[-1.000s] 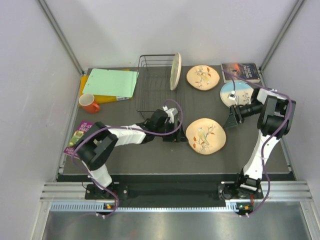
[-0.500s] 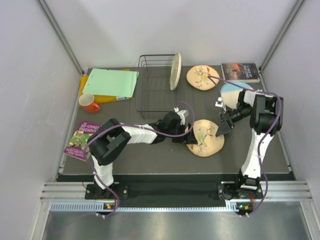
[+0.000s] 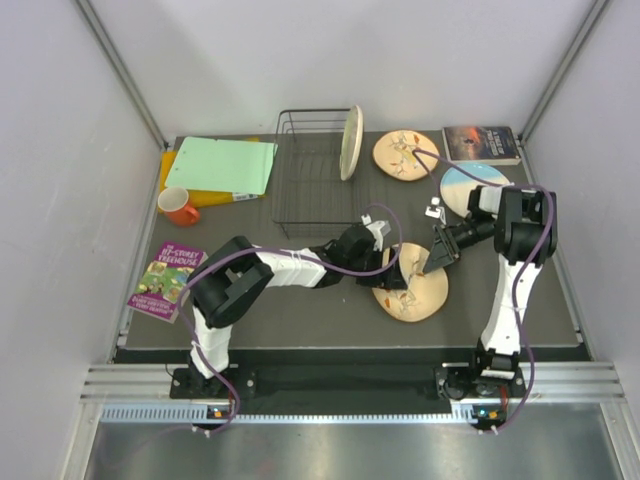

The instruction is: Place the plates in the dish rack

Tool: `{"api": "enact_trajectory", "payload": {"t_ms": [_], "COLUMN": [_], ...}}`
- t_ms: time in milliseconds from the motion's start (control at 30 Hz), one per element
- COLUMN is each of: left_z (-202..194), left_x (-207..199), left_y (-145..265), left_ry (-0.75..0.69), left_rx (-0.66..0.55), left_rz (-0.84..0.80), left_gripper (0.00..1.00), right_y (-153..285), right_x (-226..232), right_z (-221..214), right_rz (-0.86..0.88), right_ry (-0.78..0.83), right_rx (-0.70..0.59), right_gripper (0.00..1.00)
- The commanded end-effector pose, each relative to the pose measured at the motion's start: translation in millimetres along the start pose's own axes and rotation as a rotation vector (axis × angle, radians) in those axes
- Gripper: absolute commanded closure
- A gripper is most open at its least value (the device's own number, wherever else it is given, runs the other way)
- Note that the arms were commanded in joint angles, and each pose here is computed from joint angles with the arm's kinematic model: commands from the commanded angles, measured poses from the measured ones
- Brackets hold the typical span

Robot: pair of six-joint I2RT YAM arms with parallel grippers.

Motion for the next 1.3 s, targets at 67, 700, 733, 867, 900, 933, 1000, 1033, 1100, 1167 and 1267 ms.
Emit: {"api": "enact_trajectory", "payload": {"t_ms": [67,700,733,867,900,933,1000,1033,1100,1167,1267], "left_z": [-0.1,-32.5,-35.0,-33.8,-33.3,-32.1,-27.6,-25.8,-24.7,-23.9,-23.0], "left_x": [-1.2,32.8,34.4,31.7,30.9,31.3,27.0,26.1,22.2,17.9,12.3], "left_y": [-6.3,60.5,58.0,43.2,40.2,33.3,25.7,19.4,13.7,9.0,8.4], "left_ry": [-0.042,0.063,0.073,0.159,0.178,0.197,0.244,0.255,0.271,0.284,0.275], "left_rx": [0.011,0.106,0.103,0.092,0.096,0.098,0.089,0.094,0.095,0.097,0.088], "left_rz": [-0.013,0.082,0.071,0.028,0.019,0.018,-0.002,-0.005,-0.011,-0.014,-0.016], "left_gripper": [0.2,0.16,0.15,0.15,0.15,0.15,0.15,0.16,0.16,0.16,0.16], "right_y": [-12.0,0.5,0.7,-0.8,-1.0,-2.4,-4.1,-3.8,-5.4,-6.0,-7.4], "right_x": [-15.4,-25.2,-25.9,-25.2,-24.6,-23.4,-20.5,-19.4,-17.8,-17.1,-14.2], "right_z": [-12.4,-16.6,-16.1,-19.9,-20.3,-22.7,-25.4,-26.0,-28.6,-30.3,-33.2], "right_rz": [0.012,-0.011,-0.013,-0.007,-0.007,-0.002,0.005,0.006,0.011,0.014,0.025], "right_ry": [0.085,-0.022,-0.023,-0.058,-0.06,-0.063,-0.072,-0.075,-0.088,-0.099,-0.112], "right_rx": [0.073,0.039,0.038,0.053,0.057,0.063,0.067,0.066,0.067,0.067,0.056], "right_gripper": [0.41,0.48,0.48,0.46,0.46,0.46,0.47,0.49,0.51,0.54,0.52]}}
Point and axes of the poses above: each gripper's point midway between its finger pads, its own y axis back along the fingers, its own x axis along the line the jaws close on, z = x × y, the point moved 3 cm from there along y, back along the fingers, and after that the axes turned 10 degrees about y, right-handed, at the moved point
